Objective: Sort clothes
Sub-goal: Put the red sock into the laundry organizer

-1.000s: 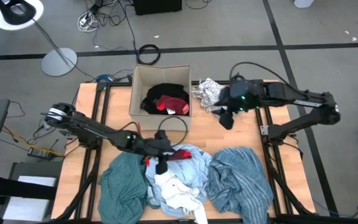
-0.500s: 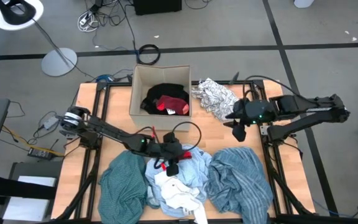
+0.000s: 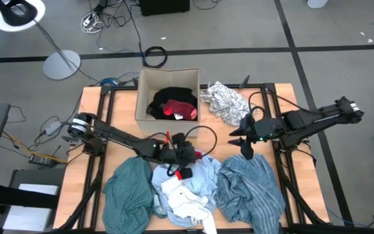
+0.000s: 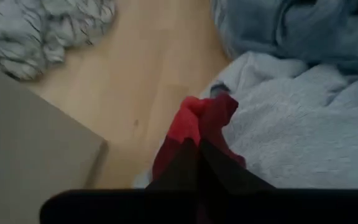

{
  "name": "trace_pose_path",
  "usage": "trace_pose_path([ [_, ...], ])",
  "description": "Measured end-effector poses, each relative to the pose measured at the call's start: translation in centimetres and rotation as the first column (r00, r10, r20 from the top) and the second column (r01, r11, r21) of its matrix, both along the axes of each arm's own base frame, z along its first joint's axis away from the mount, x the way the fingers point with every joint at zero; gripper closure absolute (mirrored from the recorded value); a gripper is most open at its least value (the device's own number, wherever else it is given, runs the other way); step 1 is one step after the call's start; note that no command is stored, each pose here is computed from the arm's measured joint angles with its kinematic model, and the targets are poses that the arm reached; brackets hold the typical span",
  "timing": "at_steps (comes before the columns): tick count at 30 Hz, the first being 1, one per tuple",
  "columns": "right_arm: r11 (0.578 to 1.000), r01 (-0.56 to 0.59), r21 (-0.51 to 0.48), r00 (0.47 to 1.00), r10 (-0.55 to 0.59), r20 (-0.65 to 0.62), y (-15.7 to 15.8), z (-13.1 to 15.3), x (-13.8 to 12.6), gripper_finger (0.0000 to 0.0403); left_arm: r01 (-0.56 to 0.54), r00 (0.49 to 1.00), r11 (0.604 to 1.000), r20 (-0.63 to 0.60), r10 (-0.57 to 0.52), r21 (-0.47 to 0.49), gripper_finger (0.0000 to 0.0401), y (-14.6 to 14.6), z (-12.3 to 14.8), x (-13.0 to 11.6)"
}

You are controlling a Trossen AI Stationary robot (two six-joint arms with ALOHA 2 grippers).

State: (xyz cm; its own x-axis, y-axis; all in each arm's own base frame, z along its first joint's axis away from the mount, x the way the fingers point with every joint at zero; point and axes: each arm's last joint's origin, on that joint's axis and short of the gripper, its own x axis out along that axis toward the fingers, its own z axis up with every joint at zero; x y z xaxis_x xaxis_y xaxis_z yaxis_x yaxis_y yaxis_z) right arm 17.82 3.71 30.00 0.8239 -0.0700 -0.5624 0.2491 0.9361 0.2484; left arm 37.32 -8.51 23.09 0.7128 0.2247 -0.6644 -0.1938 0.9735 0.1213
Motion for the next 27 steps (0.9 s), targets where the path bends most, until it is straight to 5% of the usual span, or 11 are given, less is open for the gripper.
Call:
trace_pose_path([
  [9,0.999,0.026,0.018,1.0,-0.026,0.003,0.2,-3.0,0.6,0.0234,-0.015,1.0,0.995,-0.009,0.016,0.098,0.0399,1.6,9.8,0.8],
  [19,0.996,0.061,0.06,0.998,-0.059,-0.037,0.4,-5.6,0.3,0.0234,-0.144,0.989,0.975,0.071,0.133,0.168,0.04,8.9,19.6,-1.8],
  [27,0.998,0.052,0.047,0.998,-0.05,-0.038,0.4,-5.8,0.3,0.0234,-0.277,0.961,0.954,0.044,0.274,0.116,0.0391,15.7,21.0,-4.3],
])
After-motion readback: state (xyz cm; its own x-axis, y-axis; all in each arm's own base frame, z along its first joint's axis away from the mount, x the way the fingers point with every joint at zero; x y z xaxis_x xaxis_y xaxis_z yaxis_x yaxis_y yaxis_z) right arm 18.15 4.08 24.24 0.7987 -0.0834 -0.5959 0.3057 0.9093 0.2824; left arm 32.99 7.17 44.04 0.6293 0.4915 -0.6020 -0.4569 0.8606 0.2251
